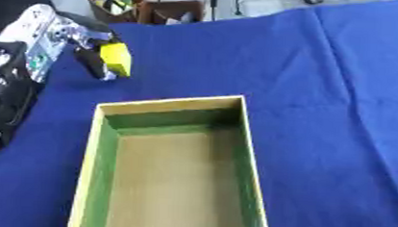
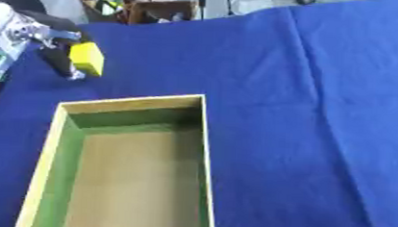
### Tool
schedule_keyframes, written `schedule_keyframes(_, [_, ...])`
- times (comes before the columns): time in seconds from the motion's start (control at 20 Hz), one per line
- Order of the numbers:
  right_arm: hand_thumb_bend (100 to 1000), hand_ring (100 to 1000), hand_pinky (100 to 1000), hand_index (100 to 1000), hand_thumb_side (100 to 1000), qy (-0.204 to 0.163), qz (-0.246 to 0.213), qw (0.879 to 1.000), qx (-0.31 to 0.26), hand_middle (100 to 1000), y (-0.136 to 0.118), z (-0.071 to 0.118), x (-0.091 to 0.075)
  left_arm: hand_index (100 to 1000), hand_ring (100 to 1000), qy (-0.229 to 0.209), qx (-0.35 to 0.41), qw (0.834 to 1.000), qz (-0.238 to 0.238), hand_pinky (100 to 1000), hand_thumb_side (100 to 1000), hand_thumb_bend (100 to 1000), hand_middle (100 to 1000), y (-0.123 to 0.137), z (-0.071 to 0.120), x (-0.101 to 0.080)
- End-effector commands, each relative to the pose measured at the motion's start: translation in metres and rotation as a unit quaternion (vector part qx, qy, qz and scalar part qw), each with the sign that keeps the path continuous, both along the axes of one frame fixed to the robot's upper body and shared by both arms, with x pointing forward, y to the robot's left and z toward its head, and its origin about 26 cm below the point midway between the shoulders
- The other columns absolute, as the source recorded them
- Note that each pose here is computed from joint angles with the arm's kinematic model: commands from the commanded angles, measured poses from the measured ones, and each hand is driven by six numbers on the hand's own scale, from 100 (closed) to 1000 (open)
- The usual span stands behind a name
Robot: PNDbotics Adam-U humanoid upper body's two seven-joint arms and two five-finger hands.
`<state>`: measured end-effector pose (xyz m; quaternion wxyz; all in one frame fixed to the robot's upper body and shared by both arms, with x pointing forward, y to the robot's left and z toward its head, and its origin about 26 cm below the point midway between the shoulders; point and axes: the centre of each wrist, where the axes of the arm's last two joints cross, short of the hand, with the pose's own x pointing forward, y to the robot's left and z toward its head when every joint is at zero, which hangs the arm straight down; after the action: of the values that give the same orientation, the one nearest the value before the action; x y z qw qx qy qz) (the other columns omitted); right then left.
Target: Pick up objects on the table and place them in the box.
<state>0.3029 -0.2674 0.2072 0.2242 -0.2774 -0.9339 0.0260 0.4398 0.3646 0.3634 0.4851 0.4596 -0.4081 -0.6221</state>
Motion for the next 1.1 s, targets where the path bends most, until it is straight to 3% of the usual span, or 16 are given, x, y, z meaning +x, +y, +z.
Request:
schedule_keyframes(0.05, [100,629,572,760,665,-0.013,-0.004,1.000,-0.008,493,-0.003,0.007,-0.003,413,407,-0.037,-0.017,0.999,0.009,196,252,100,320,0.008,0.018,-0.009])
schedule_keyframes(0.15, [100,629,572,760,670,-0.014,-0.005,1.000,-0.007,494,-0.003,0.007,-0.003,357,361,-0.061,-0.021,0.998,0.010,134,286,100,262,0.007,0.019,-0.010])
schedule_keyframes(0.5, [100,630,574,760,650,-0.011,-0.011,1.000,-0.003,495,-0.006,0.006,-0.004,293,325,-0.095,-0.048,0.994,0.004,100,296,100,175,0.008,0.017,-0.010])
schedule_keyframes(0.55, [100,630,574,760,666,-0.010,-0.012,1.000,-0.002,496,-0.006,0.006,-0.004,283,313,-0.097,-0.052,0.994,0.001,100,364,100,151,0.007,0.019,-0.011])
schedule_keyframes(0.6, [100,630,574,760,644,-0.009,-0.013,1.000,-0.001,496,-0.007,0.005,-0.004,280,306,-0.102,-0.055,0.993,-0.003,100,301,100,140,0.005,0.021,-0.012])
schedule_keyframes(0.75, [100,631,575,760,634,-0.006,-0.018,1.000,0.001,498,-0.010,0.004,-0.005,270,276,-0.125,-0.062,0.990,-0.024,100,308,100,100,-0.003,0.029,-0.022])
schedule_keyframes(0.9, [100,631,575,760,622,-0.004,-0.021,1.000,0.004,499,-0.012,0.003,-0.006,265,258,-0.163,-0.065,0.983,-0.056,100,308,100,100,-0.017,0.037,-0.042])
schedule_keyframes(1.1, [100,632,576,760,607,-0.003,-0.023,1.000,0.010,501,-0.014,0.003,-0.006,269,250,-0.213,-0.071,0.967,-0.122,100,303,100,100,-0.047,0.034,-0.092])
